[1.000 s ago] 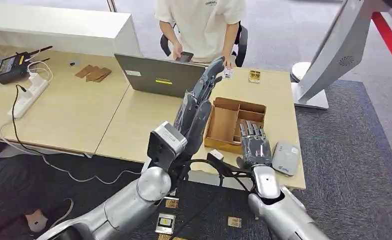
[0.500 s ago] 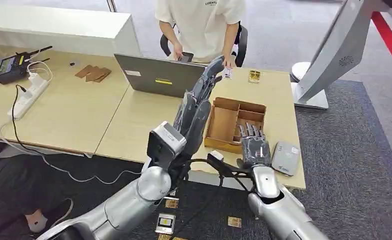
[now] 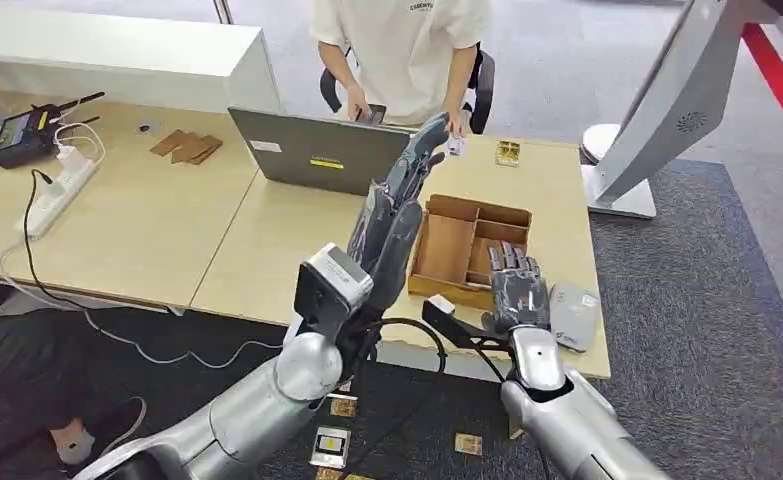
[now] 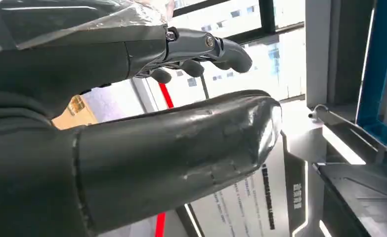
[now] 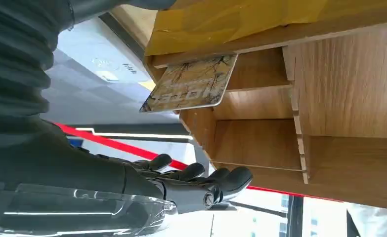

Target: Pass the card to the sensor for recognition and then transmit it.

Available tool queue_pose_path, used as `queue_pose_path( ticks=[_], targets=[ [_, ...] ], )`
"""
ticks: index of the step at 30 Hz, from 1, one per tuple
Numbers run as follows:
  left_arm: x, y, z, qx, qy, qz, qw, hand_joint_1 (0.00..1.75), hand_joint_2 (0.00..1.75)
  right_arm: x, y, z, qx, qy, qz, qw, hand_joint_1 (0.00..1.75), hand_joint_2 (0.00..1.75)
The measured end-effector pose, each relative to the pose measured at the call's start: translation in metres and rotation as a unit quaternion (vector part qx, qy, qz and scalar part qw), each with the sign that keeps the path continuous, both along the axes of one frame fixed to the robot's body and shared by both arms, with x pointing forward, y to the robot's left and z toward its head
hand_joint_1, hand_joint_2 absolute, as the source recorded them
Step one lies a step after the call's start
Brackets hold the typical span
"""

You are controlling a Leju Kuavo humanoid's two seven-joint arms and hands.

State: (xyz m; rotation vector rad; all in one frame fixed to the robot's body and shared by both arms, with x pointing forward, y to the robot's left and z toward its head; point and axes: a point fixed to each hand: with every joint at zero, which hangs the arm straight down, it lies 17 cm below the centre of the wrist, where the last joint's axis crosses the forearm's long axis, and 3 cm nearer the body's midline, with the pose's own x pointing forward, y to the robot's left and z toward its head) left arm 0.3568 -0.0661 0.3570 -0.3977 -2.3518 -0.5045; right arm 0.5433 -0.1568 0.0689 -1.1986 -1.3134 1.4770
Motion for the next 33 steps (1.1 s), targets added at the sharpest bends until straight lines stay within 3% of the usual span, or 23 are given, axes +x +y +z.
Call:
queue_pose_path(
  ticks=[21, 22, 23, 33],
  targets=[
    [-0.004, -0.005, 0.001, -0.002, 0.0, -0.01, 1.0, 0.0, 0.0, 0.002, -0.018, -0.006, 0.001, -0.001, -0.012, 1.0, 0.0, 1.75],
    [-0.003, -0.005, 0.001, -0.002, 0.001, -0.01, 1.0, 0.0, 0.0, 0.003, -0.02, -0.007, 0.001, -0.002, -0.013, 1.0, 0.44, 1.75],
    [-0.003, -0.005, 0.001, -0.002, 0.001, -0.01, 1.0, 0.0, 0.0, 0.003, -0.021, -0.007, 0.0, -0.002, -0.014, 1.0, 1.71, 1.75],
    [-0.004, -0.005, 0.0, -0.005, 0.001, -0.009, 1.0, 0.0, 0.0, 0.003, -0.021, -0.014, -0.002, 0.011, -0.009, 1.0, 1.75, 1.75]
  ],
)
